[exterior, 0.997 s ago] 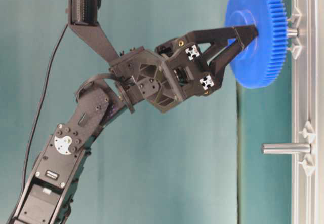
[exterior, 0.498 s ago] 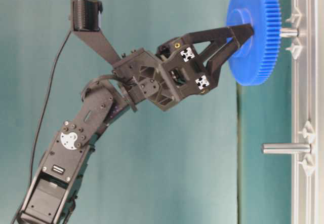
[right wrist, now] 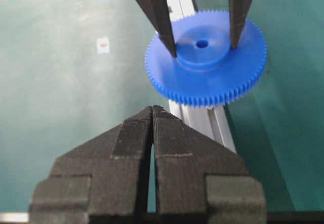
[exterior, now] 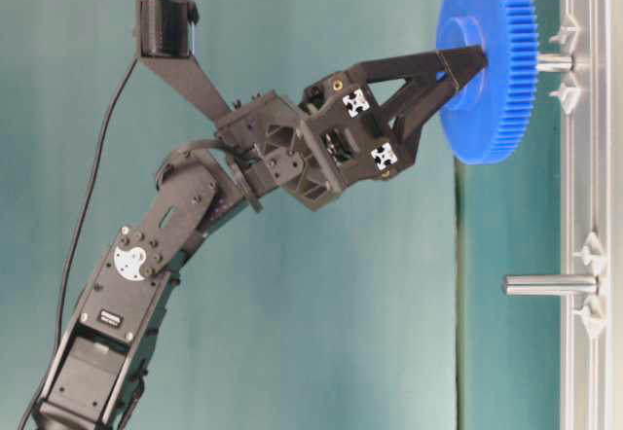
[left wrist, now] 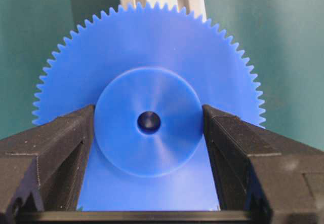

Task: Find the location of the shaft and insert the large gear.
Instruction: 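Align the gear's center hole with the left metal shaft, then push the gear onto the shaft and open the left gripper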

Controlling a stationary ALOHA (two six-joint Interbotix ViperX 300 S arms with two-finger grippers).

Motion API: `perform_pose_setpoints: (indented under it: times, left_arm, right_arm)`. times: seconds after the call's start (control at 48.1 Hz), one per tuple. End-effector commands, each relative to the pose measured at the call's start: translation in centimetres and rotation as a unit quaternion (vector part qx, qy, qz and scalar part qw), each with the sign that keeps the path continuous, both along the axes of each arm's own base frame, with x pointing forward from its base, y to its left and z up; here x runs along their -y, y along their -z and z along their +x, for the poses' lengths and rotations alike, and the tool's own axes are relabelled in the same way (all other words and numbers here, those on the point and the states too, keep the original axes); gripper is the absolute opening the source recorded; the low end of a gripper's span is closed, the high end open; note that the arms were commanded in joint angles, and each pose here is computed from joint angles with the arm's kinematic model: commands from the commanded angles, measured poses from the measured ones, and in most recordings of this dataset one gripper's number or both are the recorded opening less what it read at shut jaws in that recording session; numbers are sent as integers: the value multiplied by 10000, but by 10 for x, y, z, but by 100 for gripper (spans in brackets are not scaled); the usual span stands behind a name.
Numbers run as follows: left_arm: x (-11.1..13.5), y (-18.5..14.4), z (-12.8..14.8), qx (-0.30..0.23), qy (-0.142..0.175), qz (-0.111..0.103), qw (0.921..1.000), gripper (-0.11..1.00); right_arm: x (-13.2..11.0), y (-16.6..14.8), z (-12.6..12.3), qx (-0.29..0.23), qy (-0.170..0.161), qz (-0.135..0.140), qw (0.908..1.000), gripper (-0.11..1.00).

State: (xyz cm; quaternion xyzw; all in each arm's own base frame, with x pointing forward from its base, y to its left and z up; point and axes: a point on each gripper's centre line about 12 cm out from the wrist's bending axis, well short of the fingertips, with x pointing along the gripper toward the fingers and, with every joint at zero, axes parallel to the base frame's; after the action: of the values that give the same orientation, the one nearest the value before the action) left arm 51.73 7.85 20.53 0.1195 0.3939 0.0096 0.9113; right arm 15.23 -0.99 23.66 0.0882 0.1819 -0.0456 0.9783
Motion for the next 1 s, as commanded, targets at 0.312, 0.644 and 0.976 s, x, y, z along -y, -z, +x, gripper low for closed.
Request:
perform_pose_setpoints:
  times: [0.312,0.644,0.976]
  left_arm:
    - [-7,-10,-2,-161,-77,-14,9998,71]
    - [-8,-11,-1,-190,-84,-23,9998,71]
    - [-8,-11,-1,-173,-240,-169,9994,77]
  right_arm:
    - [0,-4,2,63,23,23,10000,3]
    - [0,-4,1,48,15,25,10000,3]
    - [0,-4,2,63,25,31,10000,3]
